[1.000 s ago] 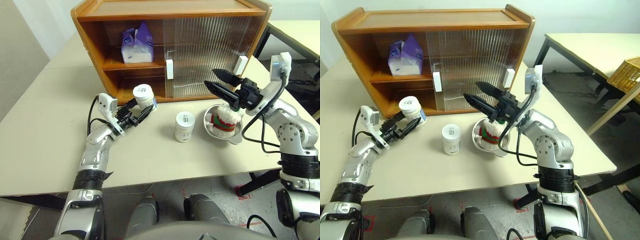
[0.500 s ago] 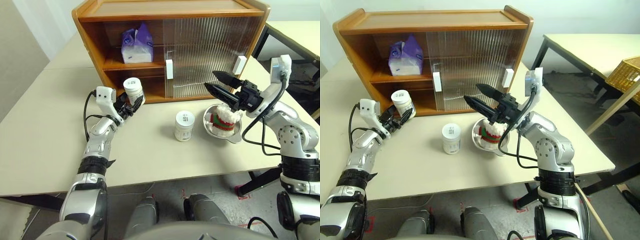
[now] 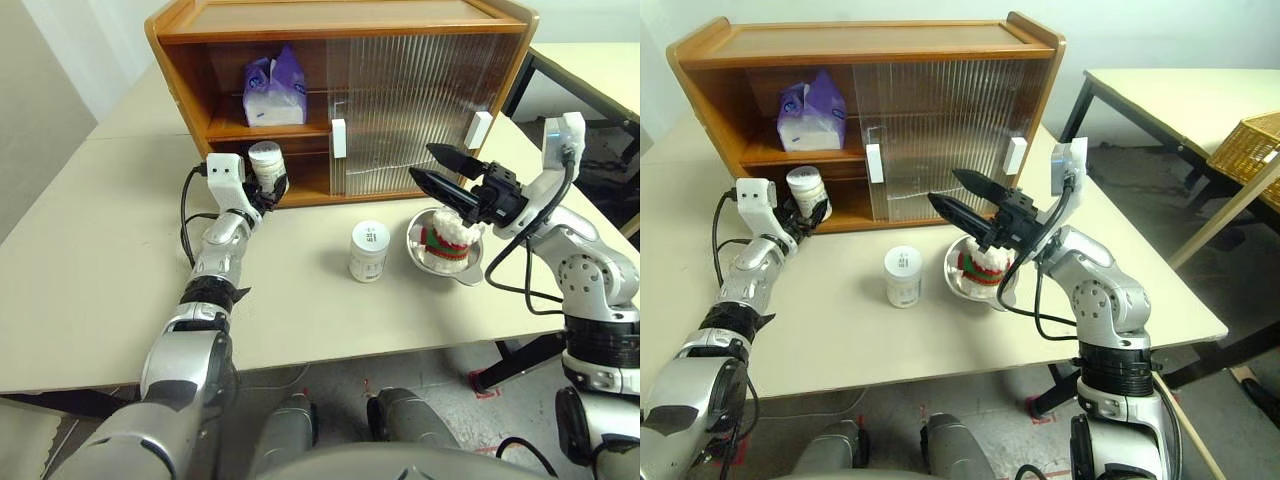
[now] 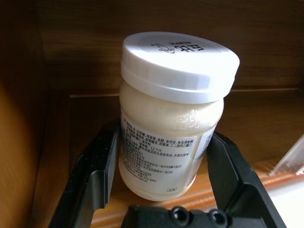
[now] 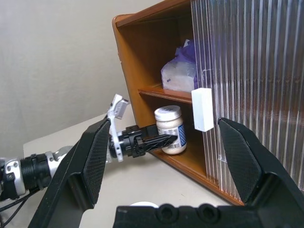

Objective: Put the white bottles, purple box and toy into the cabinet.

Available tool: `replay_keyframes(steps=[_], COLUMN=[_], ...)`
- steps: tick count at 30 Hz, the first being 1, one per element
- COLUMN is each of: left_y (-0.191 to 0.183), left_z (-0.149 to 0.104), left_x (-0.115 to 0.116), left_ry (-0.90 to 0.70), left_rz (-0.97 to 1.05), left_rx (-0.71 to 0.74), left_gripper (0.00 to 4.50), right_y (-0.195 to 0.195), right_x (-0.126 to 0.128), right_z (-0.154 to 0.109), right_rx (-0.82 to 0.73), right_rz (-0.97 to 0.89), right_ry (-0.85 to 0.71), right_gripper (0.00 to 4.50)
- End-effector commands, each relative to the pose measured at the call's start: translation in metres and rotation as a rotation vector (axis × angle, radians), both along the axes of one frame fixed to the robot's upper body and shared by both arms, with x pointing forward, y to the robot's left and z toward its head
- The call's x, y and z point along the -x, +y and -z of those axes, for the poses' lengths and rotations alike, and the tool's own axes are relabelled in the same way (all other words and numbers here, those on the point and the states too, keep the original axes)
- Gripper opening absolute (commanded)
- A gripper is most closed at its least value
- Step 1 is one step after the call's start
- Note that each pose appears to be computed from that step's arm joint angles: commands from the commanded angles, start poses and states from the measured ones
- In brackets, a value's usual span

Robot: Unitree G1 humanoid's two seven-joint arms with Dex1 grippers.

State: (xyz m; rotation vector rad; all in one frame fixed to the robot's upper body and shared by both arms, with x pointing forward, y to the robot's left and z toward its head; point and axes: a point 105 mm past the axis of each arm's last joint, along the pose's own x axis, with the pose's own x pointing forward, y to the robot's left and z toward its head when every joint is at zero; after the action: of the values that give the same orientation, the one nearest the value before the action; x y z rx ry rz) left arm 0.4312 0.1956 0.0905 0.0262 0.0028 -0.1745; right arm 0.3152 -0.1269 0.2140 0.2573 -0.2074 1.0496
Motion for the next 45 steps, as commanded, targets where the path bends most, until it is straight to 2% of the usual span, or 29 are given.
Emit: replay_keyframes(steps=[1, 14, 30, 31, 33, 45], left_y=[-0.004, -0.024, -0.030, -0.030, -0.030, -0.024], left_z=[-0.008, -0.008, -0.002, -0.002, -0.002, 0.007], left_x=[-0.007, -0.021, -0.021, -0.021, -0.021, -0.012], left_ry=[-0.023, 0.026, 0.055, 0.055, 0.055, 0.035], left_rz=[-0.014, -0.035, -0.030, -0.030, -0.030, -0.011], left_rx=[-0.005, 0.010, -0.002, -0.004, -0.005, 0.026], left_gripper=[3.07, 3.07, 3.07, 3.82, 4.47, 4.47], right_y=[-0.002, 0.000, 0.000, 0.000, 0.001, 0.004], right_x=[0.002, 0.001, 0.000, 0.000, 0.000, -0.001], right_z=[-0.003, -0.006, -0.009, -0.009, -0.010, -0.010], right_rx=[0.003, 0.011, 0.016, 0.016, 0.015, 0.011], right_rz=[0.005, -0.004, -0.004, -0.006, -0.009, -0.023], right_ry=[-0.006, -0.008, -0.016, -0.017, -0.017, -0.017], right_gripper=[4.50, 4.50, 4.50, 4.50, 4.50, 4.50])
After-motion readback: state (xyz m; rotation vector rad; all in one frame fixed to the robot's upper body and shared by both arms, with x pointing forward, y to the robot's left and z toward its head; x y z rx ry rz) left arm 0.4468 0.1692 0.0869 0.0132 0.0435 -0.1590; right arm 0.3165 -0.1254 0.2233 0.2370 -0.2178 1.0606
